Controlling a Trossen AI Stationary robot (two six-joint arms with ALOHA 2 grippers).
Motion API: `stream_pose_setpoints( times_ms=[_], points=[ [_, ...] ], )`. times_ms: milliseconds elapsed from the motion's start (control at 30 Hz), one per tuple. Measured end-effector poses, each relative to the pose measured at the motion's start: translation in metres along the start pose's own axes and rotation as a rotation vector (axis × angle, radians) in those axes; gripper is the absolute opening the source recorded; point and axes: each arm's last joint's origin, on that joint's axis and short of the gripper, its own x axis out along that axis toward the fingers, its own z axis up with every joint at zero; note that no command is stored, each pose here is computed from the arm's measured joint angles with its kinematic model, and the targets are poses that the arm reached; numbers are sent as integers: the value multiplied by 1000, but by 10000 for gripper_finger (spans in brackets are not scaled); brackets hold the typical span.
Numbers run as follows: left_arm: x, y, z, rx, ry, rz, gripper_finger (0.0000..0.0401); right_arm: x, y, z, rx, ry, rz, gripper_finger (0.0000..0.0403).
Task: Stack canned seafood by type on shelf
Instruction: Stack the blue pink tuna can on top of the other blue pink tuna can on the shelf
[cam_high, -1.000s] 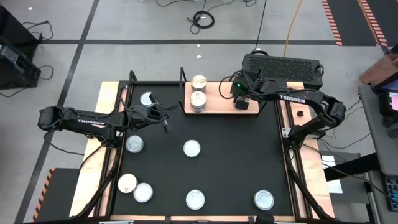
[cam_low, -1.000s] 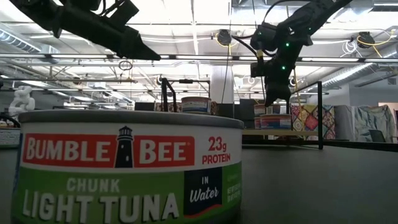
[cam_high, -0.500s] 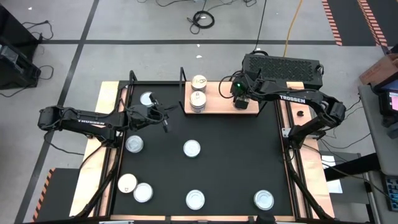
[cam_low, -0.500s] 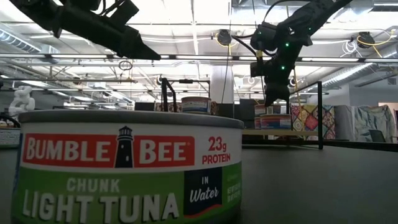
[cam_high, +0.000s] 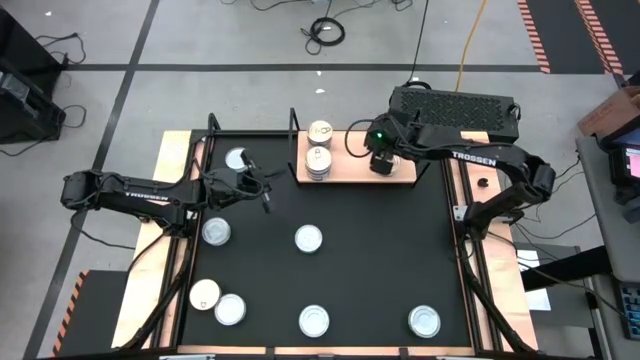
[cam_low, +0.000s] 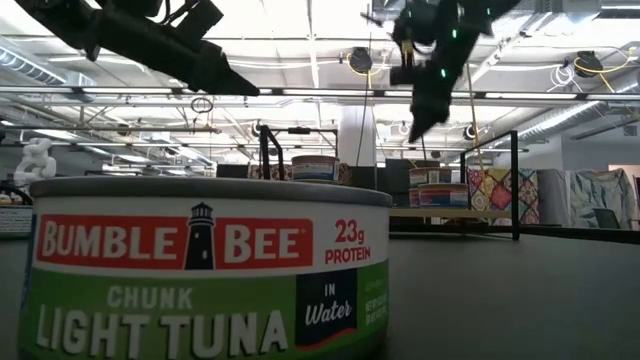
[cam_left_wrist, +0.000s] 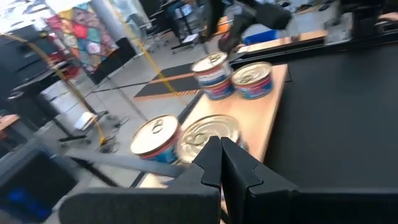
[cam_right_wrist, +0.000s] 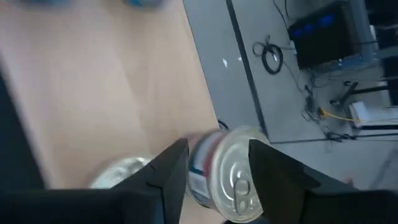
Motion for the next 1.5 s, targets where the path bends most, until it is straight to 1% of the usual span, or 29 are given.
stream_pose_setpoints(
  times_ms=[67,167,267,300,367,467,533,600,700,833,933,967,1033,1100,1300,1400,1500],
  points=[
    [-1,-4,1,1,-18,-50,0,-14,3,8,39,-21,56,166],
    [-4,-11,4,-17,-39,-114,0,-29,15,14,86,-43,213,166],
    [-8,-20,13,-66,-27,-170,0,-39,34,13,88,-30,386,166],
    [-10,-23,17,-81,-8,-201,0,-41,41,13,81,-31,440,166],
    [-17,-33,24,-85,73,-284,0,-44,58,11,51,-38,543,166],
    [-32,-44,34,-107,239,-382,0,-47,83,5,2,-83,637,166],
    [-44,-48,42,-138,341,-423,0,-48,100,5,-7,-148,659,166],
    [-57,-51,47,-150,462,-469,0,-46,116,-1,-25,-180,681,166],
    [-75,-48,55,-206,629,-546,0,-47,137,-3,-38,-279,705,166],
    [-91,-45,43,-313,936,-610,0,-50,157,-6,-60,-378,733,166],
    [-97,-47,31,-354,1112,-647,0,-54,166,-8,-79,-431,747,166],
    [-98,-50,27,-359,1152,-679,0,-55,169,-9,-87,-433,753,166],
    [-98,-55,22,-355,1191,-761,0,-58,174,-10,-100,-448,762,166],
    [-98,-59,16,-333,1234,-804,2,-62,176,-8,-120,-483,765,166],
    [-96,-74,6,-257,1318,-830,37,-64,178,-9,-157,-496,757,166],
    [-93,-86,2,-187,1349,-886,60,-63,178,-9,-162,-489,757,166],
    [-89,-101,-6,-144,1427,-894,86,-63,178,-10,-163,-486,757,166]
  ],
)
